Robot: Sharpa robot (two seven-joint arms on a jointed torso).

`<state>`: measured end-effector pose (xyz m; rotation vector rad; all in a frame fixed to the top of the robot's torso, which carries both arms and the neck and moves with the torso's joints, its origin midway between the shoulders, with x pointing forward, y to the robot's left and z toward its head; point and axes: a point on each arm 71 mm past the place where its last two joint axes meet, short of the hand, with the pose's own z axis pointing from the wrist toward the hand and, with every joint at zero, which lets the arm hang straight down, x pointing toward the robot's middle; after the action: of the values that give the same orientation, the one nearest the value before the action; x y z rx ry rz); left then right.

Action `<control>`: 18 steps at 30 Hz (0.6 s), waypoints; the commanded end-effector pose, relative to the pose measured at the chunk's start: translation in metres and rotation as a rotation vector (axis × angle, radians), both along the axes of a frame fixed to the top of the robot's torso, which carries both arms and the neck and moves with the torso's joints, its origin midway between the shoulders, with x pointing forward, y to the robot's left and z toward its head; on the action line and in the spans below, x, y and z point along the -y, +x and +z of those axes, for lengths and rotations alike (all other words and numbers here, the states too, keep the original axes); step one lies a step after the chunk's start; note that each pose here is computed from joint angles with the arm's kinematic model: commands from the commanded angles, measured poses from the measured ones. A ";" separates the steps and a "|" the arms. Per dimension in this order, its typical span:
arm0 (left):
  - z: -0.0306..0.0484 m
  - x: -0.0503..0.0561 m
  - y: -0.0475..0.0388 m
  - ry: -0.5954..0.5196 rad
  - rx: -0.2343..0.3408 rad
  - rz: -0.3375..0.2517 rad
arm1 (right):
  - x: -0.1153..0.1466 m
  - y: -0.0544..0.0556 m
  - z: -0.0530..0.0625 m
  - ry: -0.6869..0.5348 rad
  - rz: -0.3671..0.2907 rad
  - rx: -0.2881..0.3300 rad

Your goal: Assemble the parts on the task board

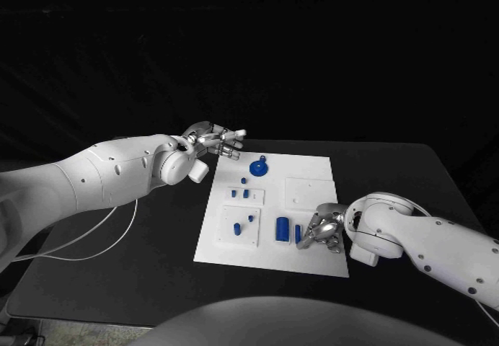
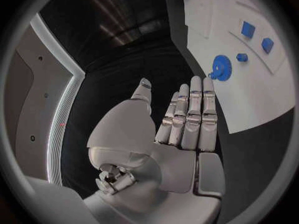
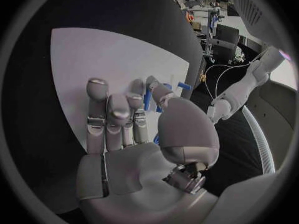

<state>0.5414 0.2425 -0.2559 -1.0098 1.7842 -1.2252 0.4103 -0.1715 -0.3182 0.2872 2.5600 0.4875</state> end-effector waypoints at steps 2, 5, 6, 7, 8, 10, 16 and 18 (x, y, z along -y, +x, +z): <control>-0.0004 0.001 -0.0005 -0.003 -0.001 -0.012 | 0.007 -0.006 -0.009 -0.063 0.007 -0.002; -0.0004 0.001 -0.0005 -0.003 -0.001 -0.013 | 0.008 -0.008 -0.007 -0.055 0.006 0.001; -0.0004 0.001 -0.0006 -0.003 -0.002 -0.014 | 0.009 -0.009 -0.006 -0.053 0.007 0.002; -0.0005 0.000 -0.0006 -0.003 -0.003 -0.015 | 0.010 -0.010 -0.004 -0.050 0.006 0.005; -0.0006 0.000 -0.0006 -0.002 -0.004 -0.014 | 0.011 -0.010 -0.003 -0.048 0.004 0.008; -0.0007 -0.001 -0.0004 -0.001 -0.005 -0.012 | 0.012 -0.012 -0.002 -0.045 0.002 0.011; -0.0009 -0.002 0.0000 0.002 -0.005 -0.010 | 0.015 -0.015 0.004 -0.025 0.006 0.013; -0.0010 -0.002 0.0001 0.004 -0.005 -0.009 | 0.015 -0.015 0.006 -0.018 0.006 0.016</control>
<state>0.5421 0.2462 -0.2563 -1.0119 1.7850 -1.2141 0.3968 -0.1845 -0.3099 0.2759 2.5437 0.4871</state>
